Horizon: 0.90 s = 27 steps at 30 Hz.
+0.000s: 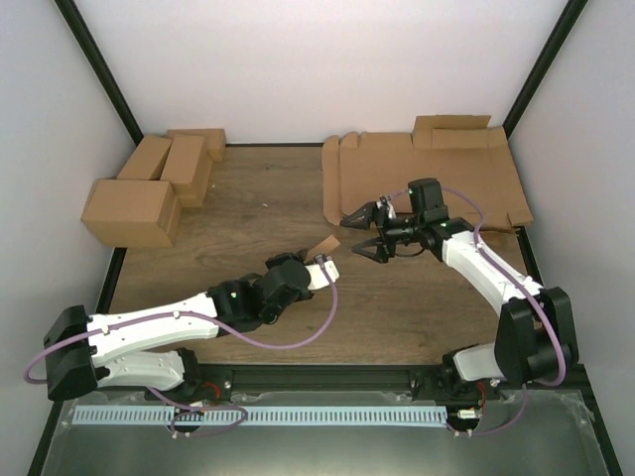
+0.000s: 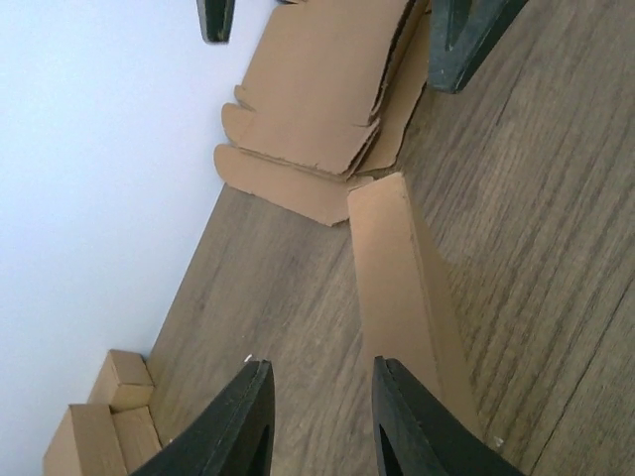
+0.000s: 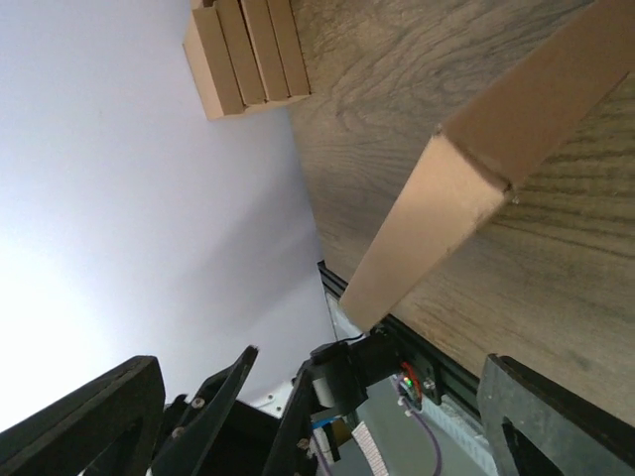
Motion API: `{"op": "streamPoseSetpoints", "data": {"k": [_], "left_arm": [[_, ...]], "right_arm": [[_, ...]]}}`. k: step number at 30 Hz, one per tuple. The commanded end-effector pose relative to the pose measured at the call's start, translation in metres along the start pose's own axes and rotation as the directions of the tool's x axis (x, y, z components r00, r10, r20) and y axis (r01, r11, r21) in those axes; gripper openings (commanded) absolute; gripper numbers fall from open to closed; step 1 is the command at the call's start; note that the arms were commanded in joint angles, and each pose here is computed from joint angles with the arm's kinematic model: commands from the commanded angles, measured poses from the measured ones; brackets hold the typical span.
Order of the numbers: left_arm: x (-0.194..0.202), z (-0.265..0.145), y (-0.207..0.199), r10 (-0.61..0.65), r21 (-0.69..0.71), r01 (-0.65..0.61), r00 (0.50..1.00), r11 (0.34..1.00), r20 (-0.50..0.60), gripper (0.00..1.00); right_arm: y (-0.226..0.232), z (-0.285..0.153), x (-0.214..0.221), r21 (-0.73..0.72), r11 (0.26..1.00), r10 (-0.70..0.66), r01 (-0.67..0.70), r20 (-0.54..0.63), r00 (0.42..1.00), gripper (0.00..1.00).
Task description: Fold the paper box
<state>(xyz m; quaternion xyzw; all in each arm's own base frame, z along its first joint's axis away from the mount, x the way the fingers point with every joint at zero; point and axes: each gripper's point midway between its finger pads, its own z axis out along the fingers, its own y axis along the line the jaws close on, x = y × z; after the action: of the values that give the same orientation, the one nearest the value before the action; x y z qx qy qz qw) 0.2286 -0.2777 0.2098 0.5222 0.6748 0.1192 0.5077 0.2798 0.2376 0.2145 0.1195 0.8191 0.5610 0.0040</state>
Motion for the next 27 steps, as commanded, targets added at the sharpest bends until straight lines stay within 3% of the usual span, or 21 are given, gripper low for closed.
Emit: {"op": "streamPoseSetpoints", "data": {"k": [1, 4, 6, 7, 9, 13, 15, 17, 19, 21, 24, 27], "left_arm": [[-0.006, -0.002, -0.002, -0.015, 0.014, 0.015, 1.000, 1.000, 0.021, 0.28], [-0.007, -0.001, -0.001, -0.124, 0.043, 0.124, 0.992, 0.991, 0.007, 0.41], [-0.007, 0.001, 0.002, -0.275, 0.093, 0.275, 0.961, 0.957, -0.017, 0.59], [-0.004, 0.003, 0.008, -0.370, 0.109, 0.373, 0.928, 0.921, -0.048, 0.74], [-0.005, 0.005, 0.009, -0.541, 0.172, 0.553, 0.833, 0.815, -0.113, 0.86], [-0.008, 0.000, 0.006, -0.791, 0.179, 0.825, 0.565, 0.536, -0.234, 1.00], [0.009, -0.001, -0.004, -0.878, 0.113, 0.931, 0.365, 0.347, -0.310, 1.00], [0.023, 0.001, -0.025, -0.902, 0.104, 0.991, 0.124, 0.088, -0.415, 1.00], [0.027, 0.000, -0.050, -0.865, 0.160, 0.982, -0.009, -0.103, -0.502, 1.00], [0.037, -0.003, -0.067, -0.842, 0.163, 0.969, -0.071, -0.185, -0.534, 1.00], [0.058, -0.006, -0.082, -0.830, 0.129, 0.969, -0.107, -0.209, -0.547, 1.00], [0.067, -0.008, -0.091, -0.821, 0.129, 0.961, -0.133, -0.243, -0.555, 0.95]], "right_arm": [[-0.012, 0.006, -0.016, 0.058, 0.998, -0.002, 0.000, 0.027, 1.000, 0.93], [-0.035, 0.001, -0.033, 0.189, 0.982, -0.023, -0.003, 0.134, 0.991, 0.95], [-0.046, 0.000, -0.037, 0.224, 0.975, -0.028, -0.009, 0.162, 0.986, 0.95], [-0.052, 0.001, -0.037, 0.231, 0.973, -0.023, -0.017, 0.167, 0.986, 0.95], [-0.064, 0.003, -0.038, 0.253, 0.967, -0.016, -0.027, 0.168, 0.986, 0.95], [-0.081, 0.003, -0.045, 0.311, 0.949, -0.104, 0.043, 0.181, 0.978, 0.93], [-0.083, 0.004, -0.051, 0.326, 0.933, -0.215, 0.151, 0.173, 0.961, 0.93], [-0.086, 0.008, -0.053, 0.333, 0.901, -0.339, 0.279, 0.138, 0.931, 0.93], [-0.093, 0.013, -0.051, 0.327, 0.857, -0.444, 0.398, 0.080, 0.892, 0.93], [-0.107, 0.016, -0.050, 0.342, 0.828, -0.487, 0.445, 0.045, 0.872, 0.92], [-0.126, 0.024, -0.043, 0.326, 0.818, -0.505, 0.475, 0.009, 0.863, 0.86], [-0.139, 0.033, -0.036, 0.293, 0.826, -0.497, 0.483, -0.028, 0.867, 0.60]]}}
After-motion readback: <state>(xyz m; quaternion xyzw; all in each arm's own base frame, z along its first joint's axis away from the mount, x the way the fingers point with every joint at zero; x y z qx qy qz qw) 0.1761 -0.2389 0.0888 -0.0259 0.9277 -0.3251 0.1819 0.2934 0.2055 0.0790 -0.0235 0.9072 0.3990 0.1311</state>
